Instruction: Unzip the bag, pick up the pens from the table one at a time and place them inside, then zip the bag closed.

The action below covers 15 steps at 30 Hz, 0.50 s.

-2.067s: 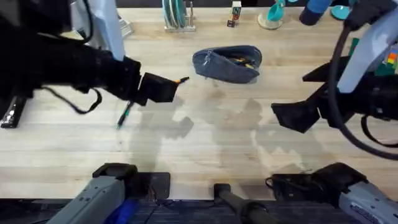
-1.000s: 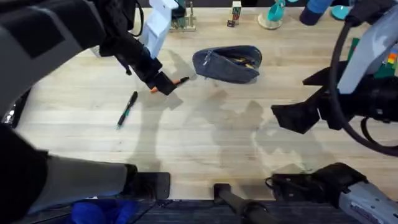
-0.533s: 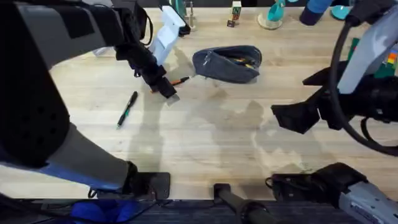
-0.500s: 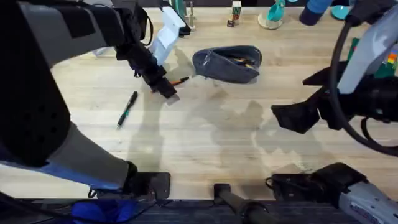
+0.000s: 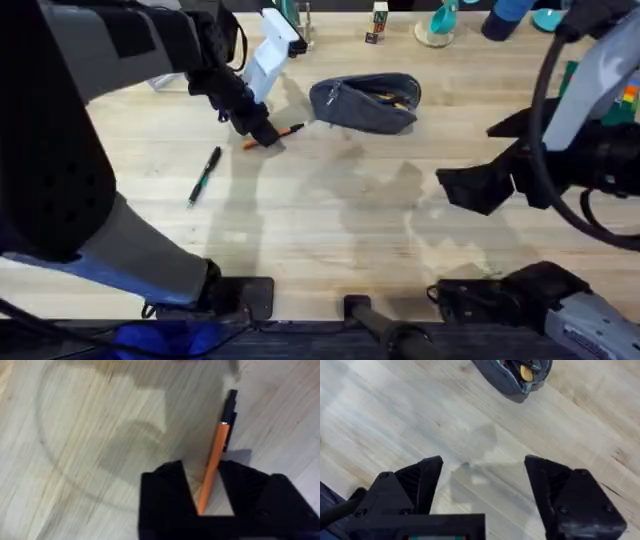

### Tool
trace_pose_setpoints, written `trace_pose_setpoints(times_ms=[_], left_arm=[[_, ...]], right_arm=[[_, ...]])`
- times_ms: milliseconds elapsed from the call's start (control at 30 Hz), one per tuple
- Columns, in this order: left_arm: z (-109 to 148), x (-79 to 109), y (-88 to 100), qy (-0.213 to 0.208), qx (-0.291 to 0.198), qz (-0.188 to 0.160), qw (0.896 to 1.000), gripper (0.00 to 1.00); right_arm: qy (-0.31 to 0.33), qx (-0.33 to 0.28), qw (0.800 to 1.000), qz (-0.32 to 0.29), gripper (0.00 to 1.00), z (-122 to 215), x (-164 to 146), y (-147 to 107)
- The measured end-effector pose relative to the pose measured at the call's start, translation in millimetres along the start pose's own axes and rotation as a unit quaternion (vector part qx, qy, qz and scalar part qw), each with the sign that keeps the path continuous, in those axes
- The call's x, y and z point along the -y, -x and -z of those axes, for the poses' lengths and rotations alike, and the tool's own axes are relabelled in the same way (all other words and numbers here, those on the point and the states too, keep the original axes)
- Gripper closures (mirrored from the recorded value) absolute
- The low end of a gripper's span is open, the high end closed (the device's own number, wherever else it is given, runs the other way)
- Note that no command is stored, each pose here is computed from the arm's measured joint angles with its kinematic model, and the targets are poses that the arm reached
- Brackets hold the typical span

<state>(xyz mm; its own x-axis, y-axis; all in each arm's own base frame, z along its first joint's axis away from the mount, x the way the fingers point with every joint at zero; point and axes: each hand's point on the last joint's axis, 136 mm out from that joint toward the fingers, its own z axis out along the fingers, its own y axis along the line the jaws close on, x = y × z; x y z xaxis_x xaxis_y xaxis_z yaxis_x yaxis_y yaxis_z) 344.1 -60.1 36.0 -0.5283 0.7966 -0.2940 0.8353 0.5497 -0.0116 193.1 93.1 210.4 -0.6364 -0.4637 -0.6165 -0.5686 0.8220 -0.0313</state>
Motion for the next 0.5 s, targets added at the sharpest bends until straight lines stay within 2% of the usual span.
trace_pose_setpoints(times_ms=[100, 167, 200, 500], left_arm=[[0.0, 3.5, 0.7, -0.008, 0.002, 0.001, 1.0, 0.727], [0.1, 6.8, 1.4, -0.016, 0.005, 0.001, 1.0, 0.917], [0.1, 6.6, 2.3, -0.015, 0.006, -0.001, 1.0, 0.945], [0.5, 7.4, 2.6, -0.017, 0.006, -0.001, 1.0, 0.96]], right_arm=[[0.0, 0.0, 1.0, 0.0, 0.005, 0.1, -0.1, 0.1], [0.0, 0.0, 1.0, 0.0, 0.005, -0.1, -0.1, 0.0], [0.0, 0.0, 1.0, 0.0, 0.005, -0.1, 0.0, 0.0], [0.0, 0.0, 1.0, 0.0, 0.005, 0.0, 0.0, 0.0]])
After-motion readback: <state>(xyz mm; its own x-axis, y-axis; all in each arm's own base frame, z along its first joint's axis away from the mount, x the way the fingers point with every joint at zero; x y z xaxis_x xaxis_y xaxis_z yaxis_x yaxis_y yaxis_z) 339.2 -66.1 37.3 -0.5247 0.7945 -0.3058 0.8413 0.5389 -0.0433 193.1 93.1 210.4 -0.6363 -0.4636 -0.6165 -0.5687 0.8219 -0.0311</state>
